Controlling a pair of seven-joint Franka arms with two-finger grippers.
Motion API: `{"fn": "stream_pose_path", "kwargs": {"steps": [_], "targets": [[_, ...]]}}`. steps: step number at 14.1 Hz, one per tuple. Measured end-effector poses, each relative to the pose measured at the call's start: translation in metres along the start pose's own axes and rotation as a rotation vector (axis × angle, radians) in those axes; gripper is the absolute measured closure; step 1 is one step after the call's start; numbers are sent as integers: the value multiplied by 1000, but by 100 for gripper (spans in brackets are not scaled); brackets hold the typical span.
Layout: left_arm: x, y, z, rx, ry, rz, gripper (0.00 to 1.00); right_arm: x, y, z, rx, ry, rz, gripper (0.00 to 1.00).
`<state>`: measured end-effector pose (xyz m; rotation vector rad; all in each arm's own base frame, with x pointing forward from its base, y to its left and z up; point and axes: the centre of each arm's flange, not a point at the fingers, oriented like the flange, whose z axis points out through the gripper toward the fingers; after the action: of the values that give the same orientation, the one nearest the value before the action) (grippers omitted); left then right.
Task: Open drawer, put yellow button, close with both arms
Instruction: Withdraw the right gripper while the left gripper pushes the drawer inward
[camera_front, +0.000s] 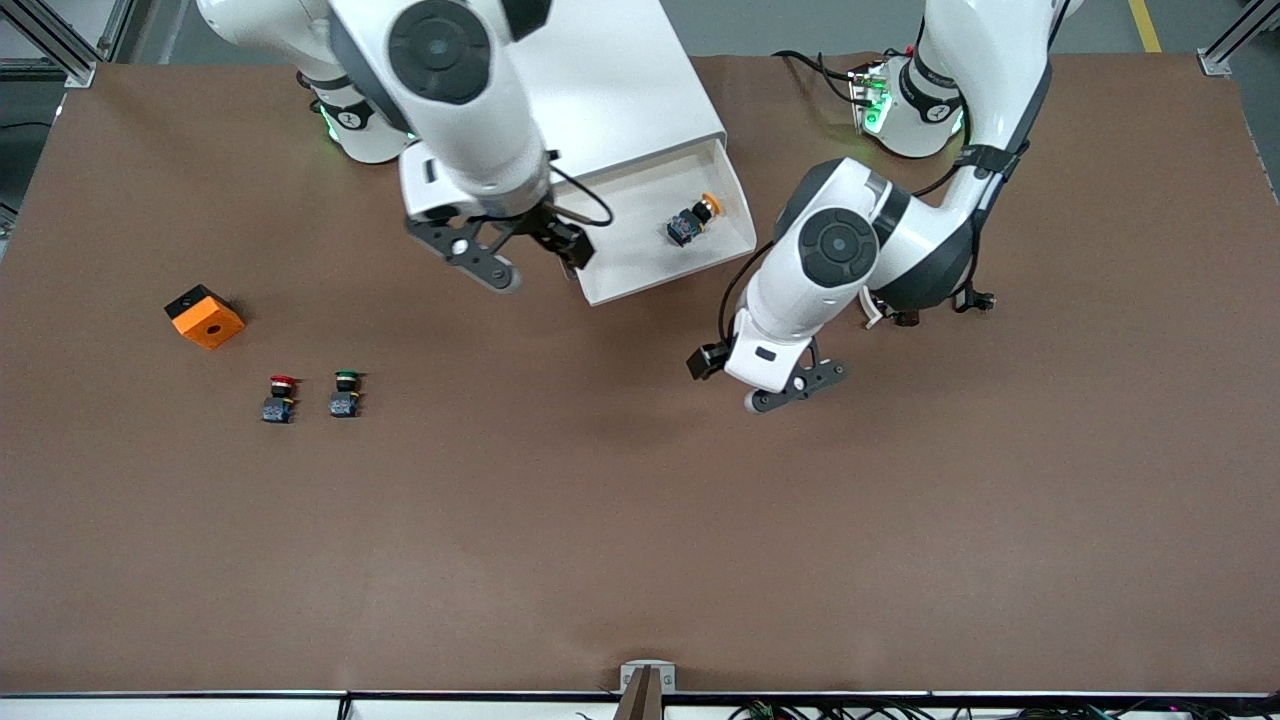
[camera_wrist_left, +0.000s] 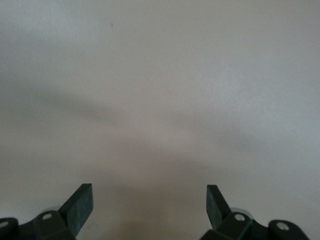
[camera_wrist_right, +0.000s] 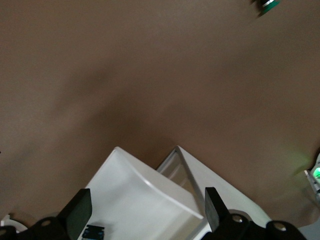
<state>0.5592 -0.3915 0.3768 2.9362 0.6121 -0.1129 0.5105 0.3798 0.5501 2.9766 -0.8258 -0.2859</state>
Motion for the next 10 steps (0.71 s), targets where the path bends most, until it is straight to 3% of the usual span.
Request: {"fn": "stream_pose_path", "kwargs": {"steps": [5, 10], "targets": [[-35, 10, 20, 54, -3, 3, 0, 72, 57, -17, -61, -68, -184, 0], [-80, 22, 33, 90, -20, -27, 0, 176, 160, -41, -43, -156, -345, 0]]}}
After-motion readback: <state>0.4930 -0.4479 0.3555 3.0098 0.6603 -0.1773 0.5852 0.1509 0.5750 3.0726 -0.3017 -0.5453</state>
